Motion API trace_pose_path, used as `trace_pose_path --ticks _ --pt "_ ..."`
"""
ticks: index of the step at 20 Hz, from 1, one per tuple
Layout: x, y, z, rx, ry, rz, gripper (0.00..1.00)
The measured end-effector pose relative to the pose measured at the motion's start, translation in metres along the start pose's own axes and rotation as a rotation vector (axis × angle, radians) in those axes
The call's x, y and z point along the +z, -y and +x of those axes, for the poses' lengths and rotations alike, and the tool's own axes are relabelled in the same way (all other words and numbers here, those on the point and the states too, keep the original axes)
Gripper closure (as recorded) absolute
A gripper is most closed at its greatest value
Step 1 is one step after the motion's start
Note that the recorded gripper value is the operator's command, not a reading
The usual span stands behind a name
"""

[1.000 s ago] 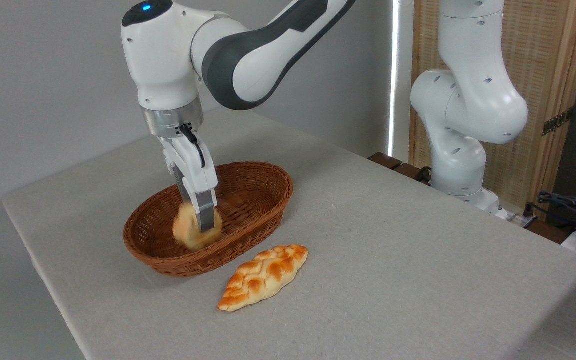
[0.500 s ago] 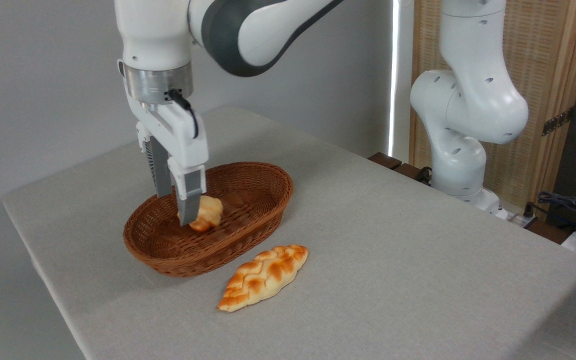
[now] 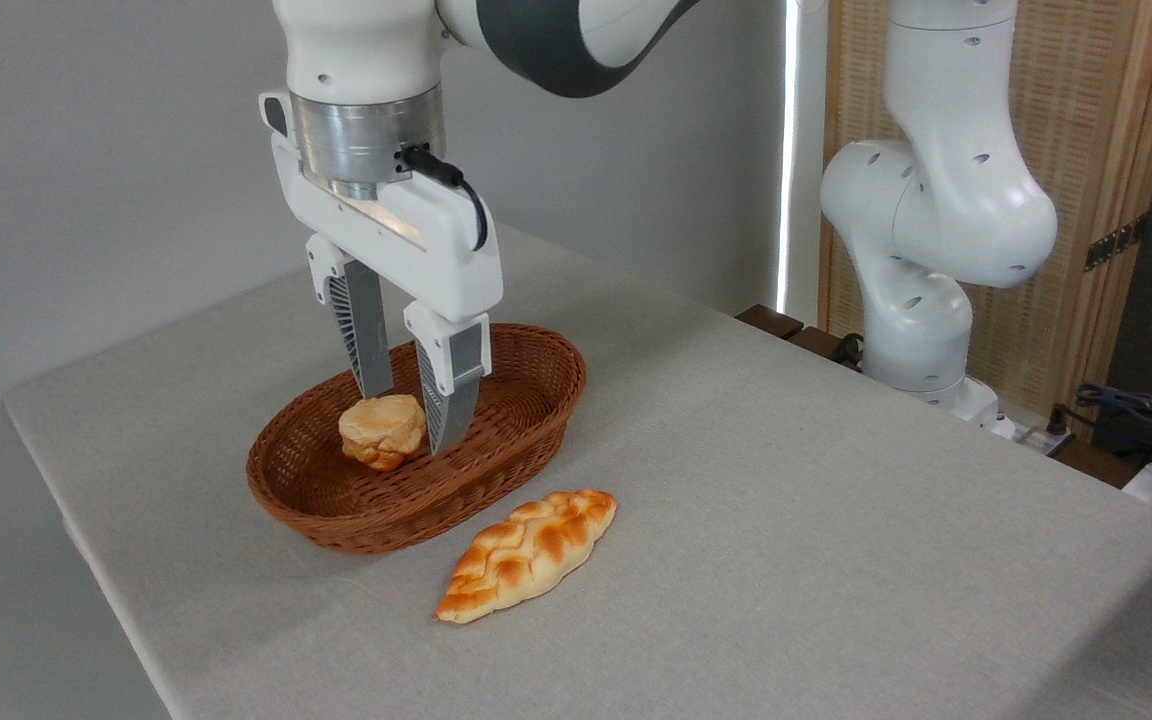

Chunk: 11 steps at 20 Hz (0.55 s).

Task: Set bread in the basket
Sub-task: 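Open the gripper to release the bun and raise it away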

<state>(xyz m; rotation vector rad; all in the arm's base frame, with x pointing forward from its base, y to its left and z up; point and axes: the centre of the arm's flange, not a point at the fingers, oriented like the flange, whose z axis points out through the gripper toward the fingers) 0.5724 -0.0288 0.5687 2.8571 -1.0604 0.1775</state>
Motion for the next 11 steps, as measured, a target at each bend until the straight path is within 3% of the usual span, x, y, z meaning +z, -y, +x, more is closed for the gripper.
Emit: trace_pose_path --ticks 3,6,11 --pt "0.0008 0.0026 -0.0055 -0.004 0.024 -0.01 0.0" --pt "0.0016 0.0049 -0.0095 0.033 0.067 0.018 0.0" --pt "-0.0022 0.0048 -0.0082 0.052 0.072 0.034 0.0"
